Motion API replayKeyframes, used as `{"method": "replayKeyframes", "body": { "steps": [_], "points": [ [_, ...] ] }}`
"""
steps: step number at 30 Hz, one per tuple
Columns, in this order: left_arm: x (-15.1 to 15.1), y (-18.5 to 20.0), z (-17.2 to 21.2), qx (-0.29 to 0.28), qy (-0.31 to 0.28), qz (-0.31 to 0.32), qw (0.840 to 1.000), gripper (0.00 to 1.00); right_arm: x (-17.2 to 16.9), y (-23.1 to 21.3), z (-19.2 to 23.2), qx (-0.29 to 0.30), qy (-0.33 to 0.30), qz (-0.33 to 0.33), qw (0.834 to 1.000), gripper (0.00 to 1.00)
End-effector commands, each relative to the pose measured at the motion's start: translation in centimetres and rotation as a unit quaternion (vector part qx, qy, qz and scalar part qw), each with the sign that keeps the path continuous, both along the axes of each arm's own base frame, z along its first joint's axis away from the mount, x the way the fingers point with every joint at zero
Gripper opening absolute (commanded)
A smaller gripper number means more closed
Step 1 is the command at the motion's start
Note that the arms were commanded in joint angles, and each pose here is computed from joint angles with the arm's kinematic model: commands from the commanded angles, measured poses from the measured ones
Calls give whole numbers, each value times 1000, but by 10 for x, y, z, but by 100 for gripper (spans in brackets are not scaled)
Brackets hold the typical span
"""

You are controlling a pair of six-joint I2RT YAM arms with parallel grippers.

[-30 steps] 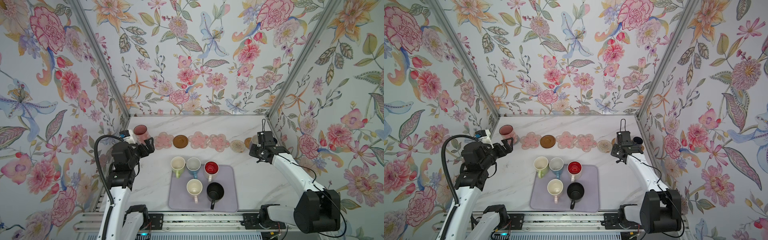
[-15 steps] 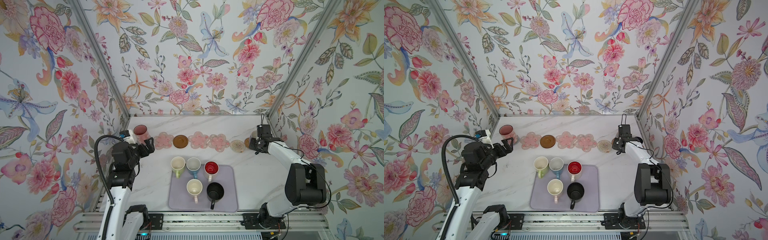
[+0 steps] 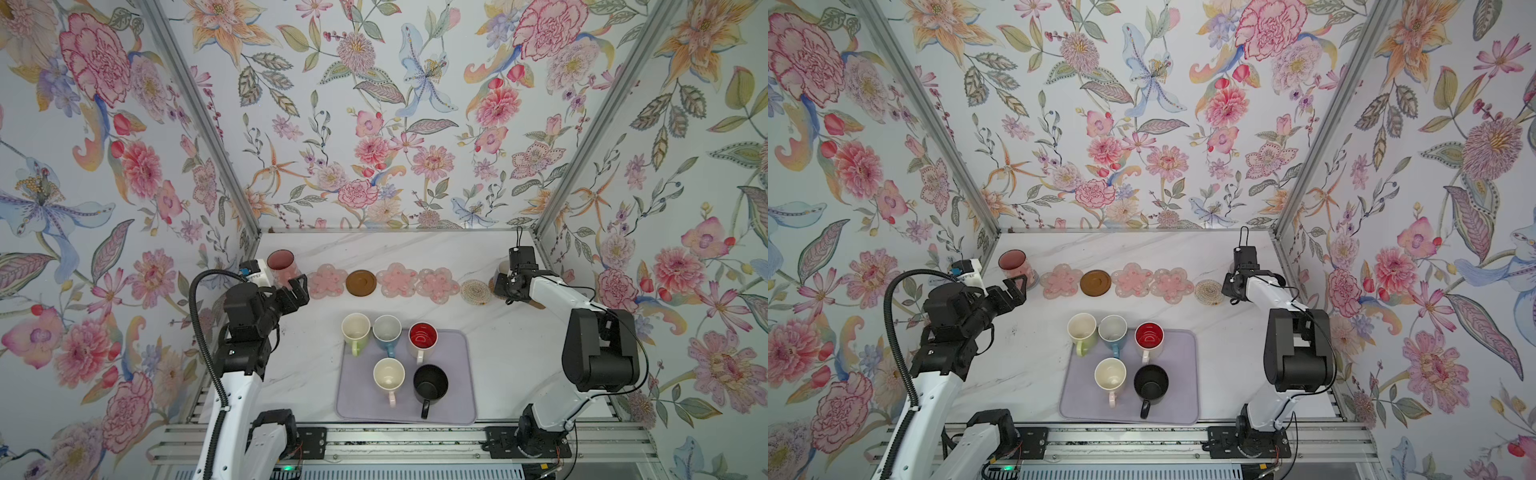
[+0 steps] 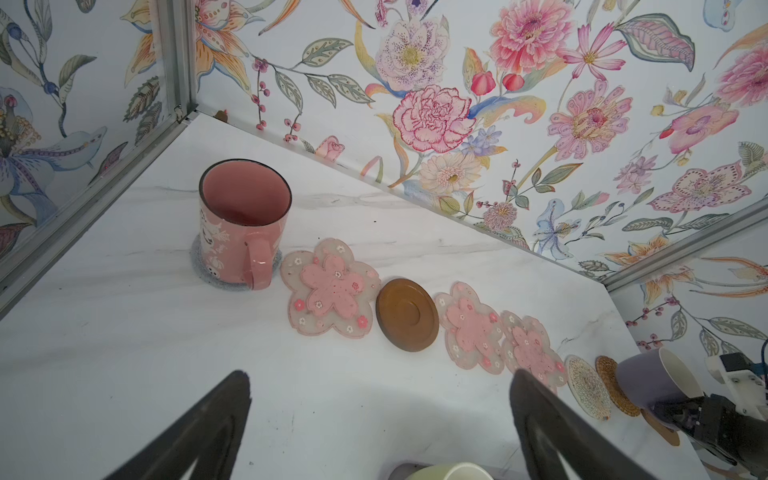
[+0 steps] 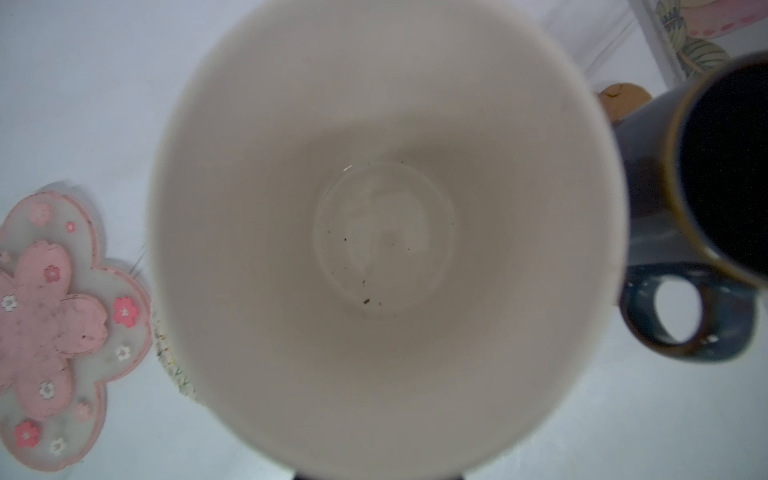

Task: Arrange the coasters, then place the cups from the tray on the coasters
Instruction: 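Carry the lavender mug with the right gripper toward the woven coasters, then lower the lavender mug onto the woven coaster and open the right gripper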

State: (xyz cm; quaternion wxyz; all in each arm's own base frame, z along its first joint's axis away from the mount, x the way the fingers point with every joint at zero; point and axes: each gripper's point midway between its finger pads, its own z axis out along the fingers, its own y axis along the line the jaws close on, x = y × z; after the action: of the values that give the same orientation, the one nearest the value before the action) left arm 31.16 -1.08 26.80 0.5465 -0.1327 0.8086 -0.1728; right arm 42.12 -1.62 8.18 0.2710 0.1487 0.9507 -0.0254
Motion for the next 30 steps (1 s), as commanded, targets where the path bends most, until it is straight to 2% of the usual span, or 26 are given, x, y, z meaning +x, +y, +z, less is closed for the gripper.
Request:
{"method": "replayKeyframes", "body": {
  "steps": [1,30],
  "points": [
    [2,-1,-3,-6,-1,-6,1000,99,22,-4,22,-9,-46,1,999,0],
    [1,-2,-2,-7,-2,-7,1000,99,25,-8,1,4,-29,-4,1000,2]
  ]
}}
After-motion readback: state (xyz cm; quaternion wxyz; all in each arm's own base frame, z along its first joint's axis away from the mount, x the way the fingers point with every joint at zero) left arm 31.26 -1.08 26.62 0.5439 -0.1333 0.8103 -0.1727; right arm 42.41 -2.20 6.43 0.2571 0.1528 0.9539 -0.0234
